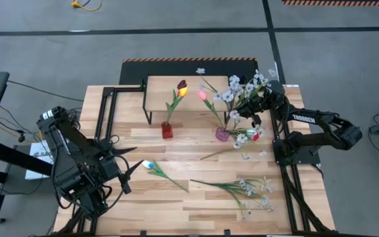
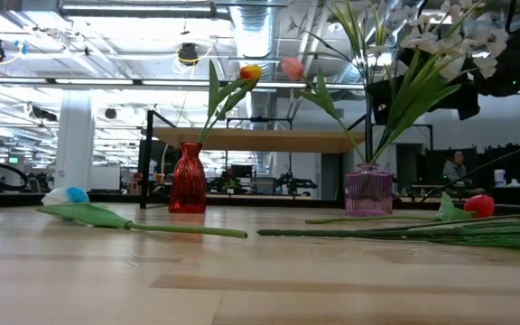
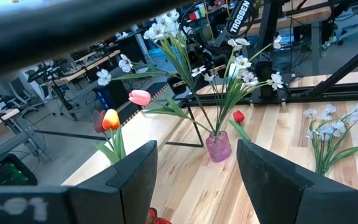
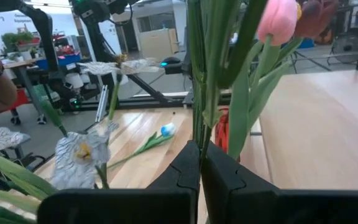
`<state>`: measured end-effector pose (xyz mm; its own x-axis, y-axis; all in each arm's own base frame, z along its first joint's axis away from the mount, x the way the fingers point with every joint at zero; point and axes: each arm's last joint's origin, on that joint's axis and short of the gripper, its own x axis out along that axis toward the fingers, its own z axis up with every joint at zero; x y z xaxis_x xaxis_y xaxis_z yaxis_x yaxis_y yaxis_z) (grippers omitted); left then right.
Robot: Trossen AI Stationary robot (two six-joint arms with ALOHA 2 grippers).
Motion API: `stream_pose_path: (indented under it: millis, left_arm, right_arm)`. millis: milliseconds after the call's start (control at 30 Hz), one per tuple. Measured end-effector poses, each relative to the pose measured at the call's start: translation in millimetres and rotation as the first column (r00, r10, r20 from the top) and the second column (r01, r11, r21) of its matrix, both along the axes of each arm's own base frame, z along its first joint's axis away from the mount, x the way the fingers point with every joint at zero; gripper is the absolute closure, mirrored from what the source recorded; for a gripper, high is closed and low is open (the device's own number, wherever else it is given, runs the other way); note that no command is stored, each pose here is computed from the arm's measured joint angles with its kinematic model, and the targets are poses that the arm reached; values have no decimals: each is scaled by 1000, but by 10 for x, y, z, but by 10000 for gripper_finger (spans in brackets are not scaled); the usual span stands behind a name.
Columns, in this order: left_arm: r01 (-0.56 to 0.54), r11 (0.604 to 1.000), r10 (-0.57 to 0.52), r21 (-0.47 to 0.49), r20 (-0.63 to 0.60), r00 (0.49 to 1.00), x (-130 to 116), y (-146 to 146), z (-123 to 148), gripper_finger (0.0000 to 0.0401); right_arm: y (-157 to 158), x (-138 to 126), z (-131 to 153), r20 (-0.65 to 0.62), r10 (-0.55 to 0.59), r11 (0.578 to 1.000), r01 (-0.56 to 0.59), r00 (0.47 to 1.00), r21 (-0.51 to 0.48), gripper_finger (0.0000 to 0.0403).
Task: Pick and place flowers into a vace then onto a shelf
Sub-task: Put the left white flowers into the pink vase
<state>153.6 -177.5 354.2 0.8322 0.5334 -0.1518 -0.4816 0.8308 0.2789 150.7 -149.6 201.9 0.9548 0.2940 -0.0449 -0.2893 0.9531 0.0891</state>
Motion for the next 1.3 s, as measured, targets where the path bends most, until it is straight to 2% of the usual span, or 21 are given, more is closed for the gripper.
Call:
stream_pose_path:
  millis: [767,1300]
  left_arm:
    - [-12,1000,11,-7,-22,1000,28,23,-6,189]
    - [-16,1000,16,-10,-22,1000,37,29,-7,189]
  right_arm:
    - [58,58,-51,-29,7,1000,-7,1000,-9,401]
    - [58,51,-95,-70,-14,999,17,997,39,347]
